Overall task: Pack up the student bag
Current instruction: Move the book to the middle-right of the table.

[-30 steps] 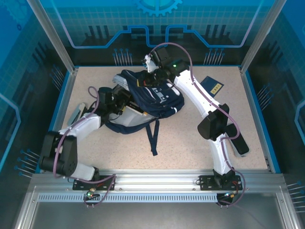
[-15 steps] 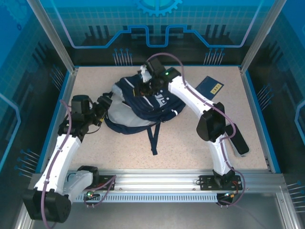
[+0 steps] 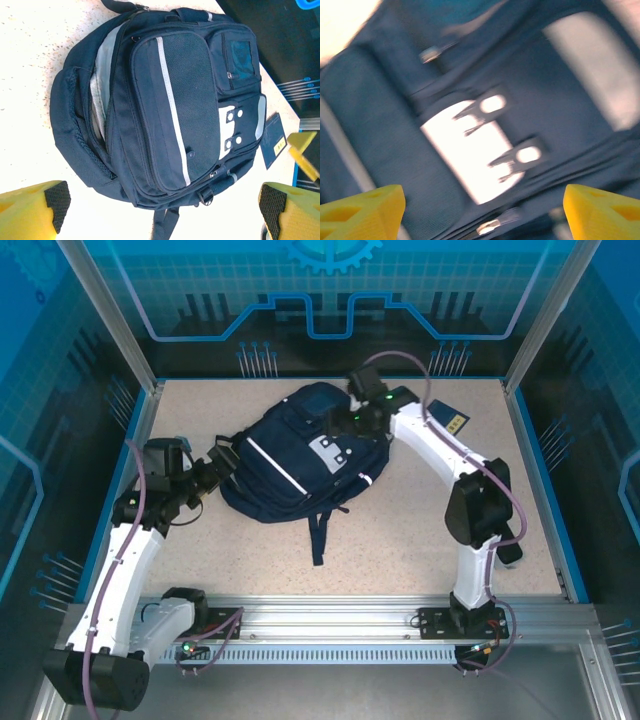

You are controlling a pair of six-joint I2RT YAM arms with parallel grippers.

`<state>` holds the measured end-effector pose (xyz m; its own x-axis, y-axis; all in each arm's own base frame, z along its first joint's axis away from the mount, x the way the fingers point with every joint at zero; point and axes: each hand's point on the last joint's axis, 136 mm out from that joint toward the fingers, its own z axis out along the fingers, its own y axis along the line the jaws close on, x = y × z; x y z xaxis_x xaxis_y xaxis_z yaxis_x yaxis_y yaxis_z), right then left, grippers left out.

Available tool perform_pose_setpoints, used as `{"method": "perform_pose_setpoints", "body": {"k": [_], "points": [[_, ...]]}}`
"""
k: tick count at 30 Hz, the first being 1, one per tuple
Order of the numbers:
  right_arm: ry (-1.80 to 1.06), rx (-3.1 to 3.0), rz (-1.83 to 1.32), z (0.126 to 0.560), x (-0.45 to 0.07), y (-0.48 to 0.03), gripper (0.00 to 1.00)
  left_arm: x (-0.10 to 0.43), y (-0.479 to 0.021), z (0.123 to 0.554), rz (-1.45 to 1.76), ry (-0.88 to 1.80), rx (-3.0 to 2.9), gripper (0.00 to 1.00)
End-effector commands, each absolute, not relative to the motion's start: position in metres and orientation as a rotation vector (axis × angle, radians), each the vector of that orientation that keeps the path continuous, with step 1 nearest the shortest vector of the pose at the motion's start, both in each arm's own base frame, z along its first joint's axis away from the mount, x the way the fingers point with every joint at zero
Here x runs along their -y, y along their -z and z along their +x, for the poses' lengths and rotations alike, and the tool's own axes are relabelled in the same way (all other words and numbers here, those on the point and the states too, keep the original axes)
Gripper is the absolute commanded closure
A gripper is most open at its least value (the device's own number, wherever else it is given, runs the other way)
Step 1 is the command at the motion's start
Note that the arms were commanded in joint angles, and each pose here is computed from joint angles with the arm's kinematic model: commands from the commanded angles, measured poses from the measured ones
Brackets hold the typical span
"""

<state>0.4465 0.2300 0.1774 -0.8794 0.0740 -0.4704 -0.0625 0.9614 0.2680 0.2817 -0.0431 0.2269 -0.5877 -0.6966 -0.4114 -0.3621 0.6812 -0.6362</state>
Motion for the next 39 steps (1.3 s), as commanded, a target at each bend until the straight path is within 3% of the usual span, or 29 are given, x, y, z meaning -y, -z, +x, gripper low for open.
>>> {"method": "perform_pose_setpoints", "body": {"k": [1, 11, 21, 26, 31, 39], "points": [[-0.159, -2.633, 0.170, 0.467, -0.160, -0.152, 0.21, 0.048, -0.237, 0.282, -0.728, 0.679, -2.242, 0.01], [-0.017, -2.724, 0.460, 0.510, -0.050, -0.090, 0.23, 0.051, -0.237, 0.286, -0.714, 0.697, -2.248, 0.01], [-0.204, -2.848, 0.591, 0.529, -0.026, -0.035, 0.23, 0.055, -0.234, 0.289, -0.710, 0.724, -2.264, 0.01], [-0.275, -2.919, 0.678, 0.509, -0.029, -0.011, 0.32, 0.053, -0.228, 0.288, -0.776, 0.726, -2.259, 0.01], [-0.313, -2.973, 0.770, 0.473, -0.035, 0.000, 0.32, 0.067, -0.219, 0.291, -0.815, 0.866, -2.243, 0.01], [-0.471, -2.986, 0.808, 0.405, -0.062, -0.016, 0.32, 0.083, -0.207, 0.290, -0.756, 0.880, -2.319, 0.01]]}}
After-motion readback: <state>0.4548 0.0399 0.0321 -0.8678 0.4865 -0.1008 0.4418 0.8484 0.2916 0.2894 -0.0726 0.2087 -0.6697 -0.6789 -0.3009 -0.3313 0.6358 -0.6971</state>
